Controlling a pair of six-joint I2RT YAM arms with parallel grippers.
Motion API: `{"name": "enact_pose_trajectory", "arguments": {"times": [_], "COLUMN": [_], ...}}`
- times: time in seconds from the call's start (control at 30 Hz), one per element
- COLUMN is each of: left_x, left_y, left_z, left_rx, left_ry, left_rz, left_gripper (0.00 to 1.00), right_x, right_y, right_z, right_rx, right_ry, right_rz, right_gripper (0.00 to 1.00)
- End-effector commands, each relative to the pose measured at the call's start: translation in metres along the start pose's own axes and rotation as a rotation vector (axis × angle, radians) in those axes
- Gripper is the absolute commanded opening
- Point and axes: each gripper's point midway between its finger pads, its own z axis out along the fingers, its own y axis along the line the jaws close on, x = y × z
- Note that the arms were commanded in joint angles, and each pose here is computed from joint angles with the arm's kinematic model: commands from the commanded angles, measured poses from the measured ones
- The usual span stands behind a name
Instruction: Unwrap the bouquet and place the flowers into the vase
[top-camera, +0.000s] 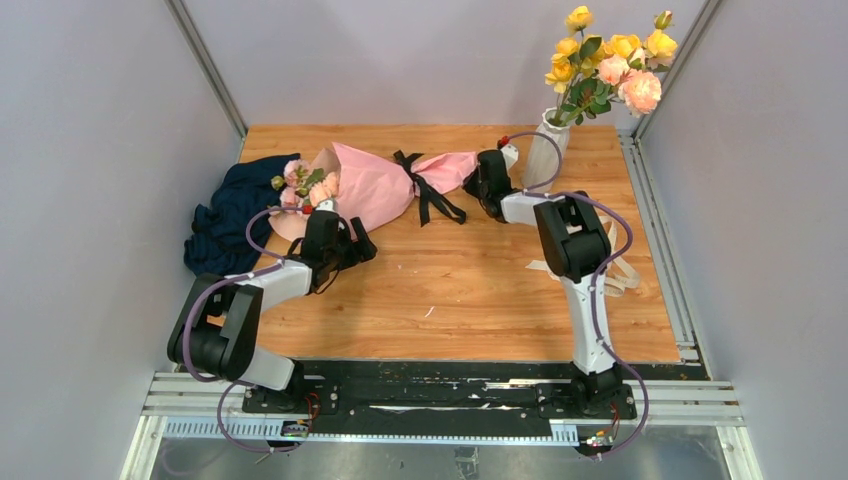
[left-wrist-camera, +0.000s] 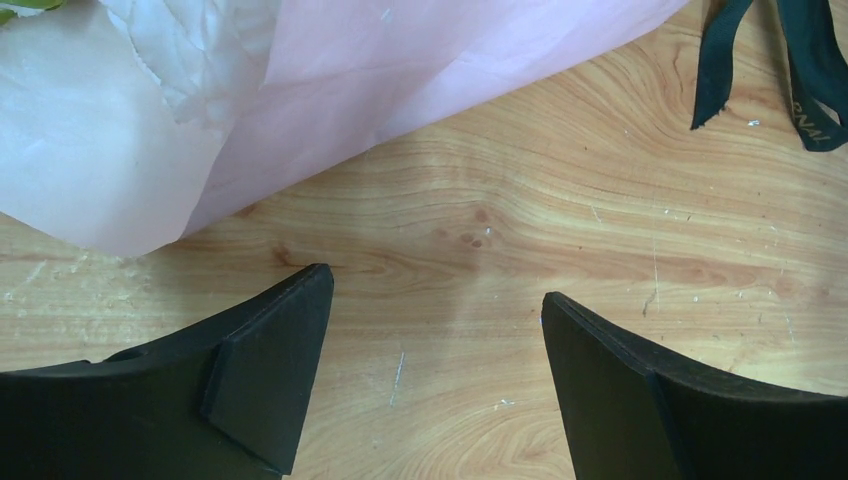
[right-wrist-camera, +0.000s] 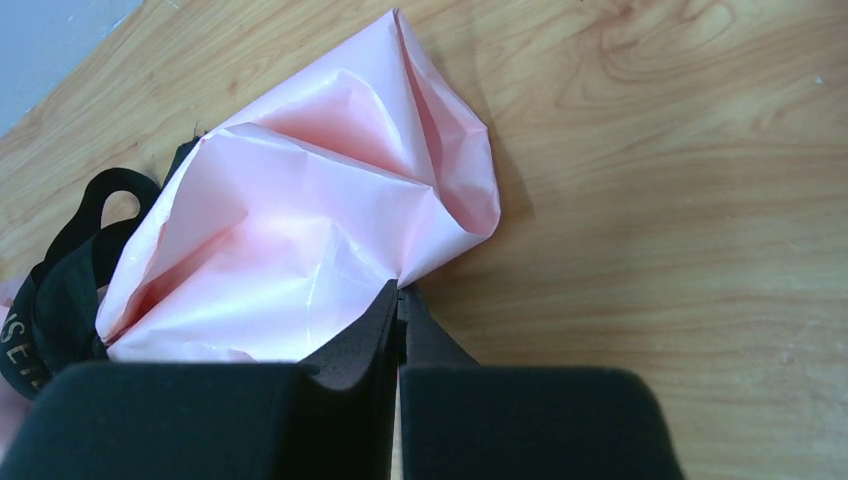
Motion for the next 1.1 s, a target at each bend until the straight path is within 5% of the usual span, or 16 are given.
{"name": "enact_pose_trajectory", "arguments": {"times": [0.0, 0.7, 0.97, 1.07], "left_x": [0.006, -0.018, -0.023, -0.019], "left_y": [0.008, 0.015, 0.007, 0.005], "left_z": [-0.001, 0.047, 0.048, 0.042], "left_rx": [-0.032, -0.137, -0.107, -0.090], "left_ry": [0.000, 0.011, 0.025, 0.031], "left_rz": [0.015, 0.042, 0.064, 0.058], "left_gripper": [0.87, 0.87, 0.87, 0.87], "right_x": [0.011, 0.103, 0.076, 0.051], "right_y": [-0.011, -0.017, 0.033, 0.045], "right_z": [-0.016, -0.174, -0.219, -0.217], "right_rx": [0.022, -0.103, -0.156, -0.119], "right_ry": [0.042, 0.115, 0.020, -0.021], "right_rz": [-0.044, -0.169, -0.299, -0.352], "right_gripper": [0.00, 0.00, 0.00, 0.28]}}
